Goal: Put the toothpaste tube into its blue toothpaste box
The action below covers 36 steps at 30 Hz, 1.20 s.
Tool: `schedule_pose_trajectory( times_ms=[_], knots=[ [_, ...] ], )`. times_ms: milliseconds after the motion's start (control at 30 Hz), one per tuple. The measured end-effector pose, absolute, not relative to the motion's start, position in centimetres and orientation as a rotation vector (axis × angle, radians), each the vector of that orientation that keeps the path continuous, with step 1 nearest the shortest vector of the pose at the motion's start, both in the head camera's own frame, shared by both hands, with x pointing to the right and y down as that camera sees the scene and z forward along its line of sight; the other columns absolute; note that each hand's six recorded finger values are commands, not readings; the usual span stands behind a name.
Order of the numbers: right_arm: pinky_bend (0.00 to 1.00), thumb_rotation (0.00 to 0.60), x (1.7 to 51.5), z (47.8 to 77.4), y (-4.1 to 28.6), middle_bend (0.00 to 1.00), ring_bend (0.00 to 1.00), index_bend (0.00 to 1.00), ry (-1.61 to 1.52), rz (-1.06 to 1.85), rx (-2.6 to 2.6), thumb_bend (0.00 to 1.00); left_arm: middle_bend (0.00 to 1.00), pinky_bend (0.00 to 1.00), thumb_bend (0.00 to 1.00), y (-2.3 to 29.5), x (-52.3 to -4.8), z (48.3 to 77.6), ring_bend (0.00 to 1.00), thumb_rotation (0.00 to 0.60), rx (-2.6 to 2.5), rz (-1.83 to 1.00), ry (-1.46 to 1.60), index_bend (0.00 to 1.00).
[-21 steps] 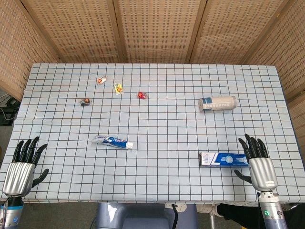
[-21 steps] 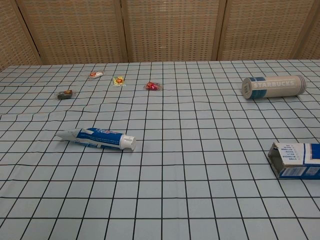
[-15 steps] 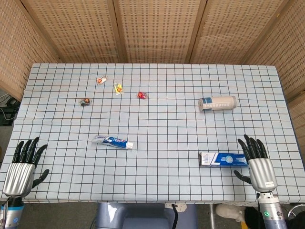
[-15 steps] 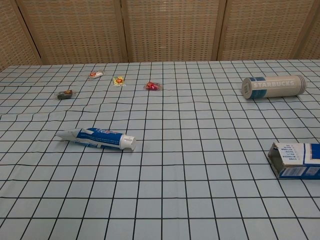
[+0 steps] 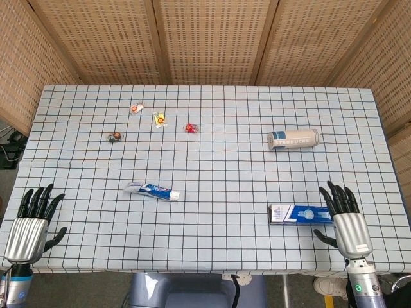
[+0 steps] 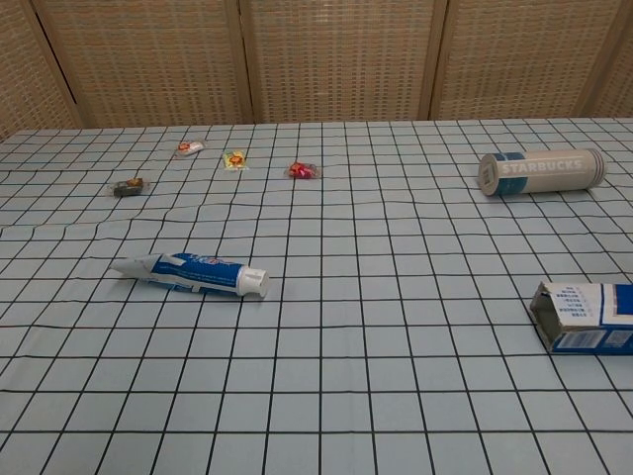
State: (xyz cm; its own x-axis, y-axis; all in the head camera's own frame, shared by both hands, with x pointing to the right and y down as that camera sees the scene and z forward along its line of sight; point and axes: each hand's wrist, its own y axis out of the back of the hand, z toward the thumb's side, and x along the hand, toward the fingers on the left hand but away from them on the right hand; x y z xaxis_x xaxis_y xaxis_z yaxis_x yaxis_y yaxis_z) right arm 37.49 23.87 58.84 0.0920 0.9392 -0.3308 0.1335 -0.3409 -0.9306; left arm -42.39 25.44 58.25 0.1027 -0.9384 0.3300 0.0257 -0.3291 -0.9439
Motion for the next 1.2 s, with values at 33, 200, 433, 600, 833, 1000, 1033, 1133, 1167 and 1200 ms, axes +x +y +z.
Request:
schedule_pose_trajectory(
  times_ms=[33, 200, 433, 600, 833, 1000, 1033, 1133, 1167, 1200],
  knots=[
    [0.02, 0.6, 37.5, 58.9, 23.8, 0.0, 0.0, 0.07, -1.084, 1.332, -1.605, 0.16, 0.0, 0.02, 0.25, 25.4, -42.4, 58.2, 0.0, 0.6, -1.493, -1.372, 0.946, 0.16],
    [0.02, 0.6, 37.9, 59.0, 23.7, 0.0, 0.0, 0.07, -1.091, 1.347, -1.601, 0.16, 0.0, 0.02, 0.25, 24.6, -42.0, 58.1, 0.0, 0.6, -1.508, -1.364, 0.959, 0.16],
    [0.02, 0.6, 38.4, 59.5, 23.5, 0.0, 0.0, 0.08, -1.09, 1.37, -1.588, 0.16, 0.0, 0.08, 0.25, 21.7, -40.5, 58.0, 0.03, 0.6, -1.547, -1.358, 0.93, 0.2],
    [0.02, 0.6, 38.6, 59.8, 23.4, 0.0, 0.0, 0.08, -1.09, 1.385, -1.579, 0.16, 0.04, 0.14, 0.26, 19.5, -38.9, 59.2, 0.1, 0.6, -1.609, -1.386, 0.859, 0.26],
    [0.02, 0.6, 39.1, 60.5, 23.3, 0.0, 0.0, 0.09, -1.08, 1.42, -1.562, 0.16, 0.08, 0.15, 0.26, 15.6, -36.0, 62.5, 0.11, 0.6, -1.671, -1.438, 0.753, 0.3],
    [0.02, 0.6, 39.4, 60.7, 23.2, 0.0, 0.0, 0.09, -1.079, 1.43, -1.551, 0.16, 0.09, 0.15, 0.27, 13.3, -32.9, 65.3, 0.12, 0.6, -1.698, -1.463, 0.657, 0.31],
    [0.02, 0.6, 39.4, 60.8, 23.2, 0.0, 0.0, 0.09, -1.079, 1.432, -1.549, 0.16, 0.09, 0.15, 0.27, 13.0, -32.3, 65.8, 0.12, 0.6, -1.705, -1.464, 0.645, 0.31],
    [0.02, 0.6, 39.5, 60.9, 23.1, 0.0, 0.0, 0.09, -1.079, 1.436, -1.544, 0.16, 0.09, 0.15, 0.27, 12.3, -30.7, 67.0, 0.13, 0.6, -1.729, -1.469, 0.614, 0.32],
    [0.02, 0.6, 39.5, 60.9, 23.1, 0.0, 0.0, 0.09, -1.078, 1.437, -1.543, 0.16, 0.09, 0.15, 0.27, 12.1, -30.1, 67.5, 0.13, 0.6, -1.737, -1.472, 0.602, 0.32],
    [0.02, 0.6, 39.6, 60.9, 23.1, 0.0, 0.0, 0.09, -1.077, 1.438, -1.542, 0.16, 0.1, 0.16, 0.28, 11.9, -29.7, 67.9, 0.13, 0.6, -1.742, -1.475, 0.594, 0.32]
  ],
)
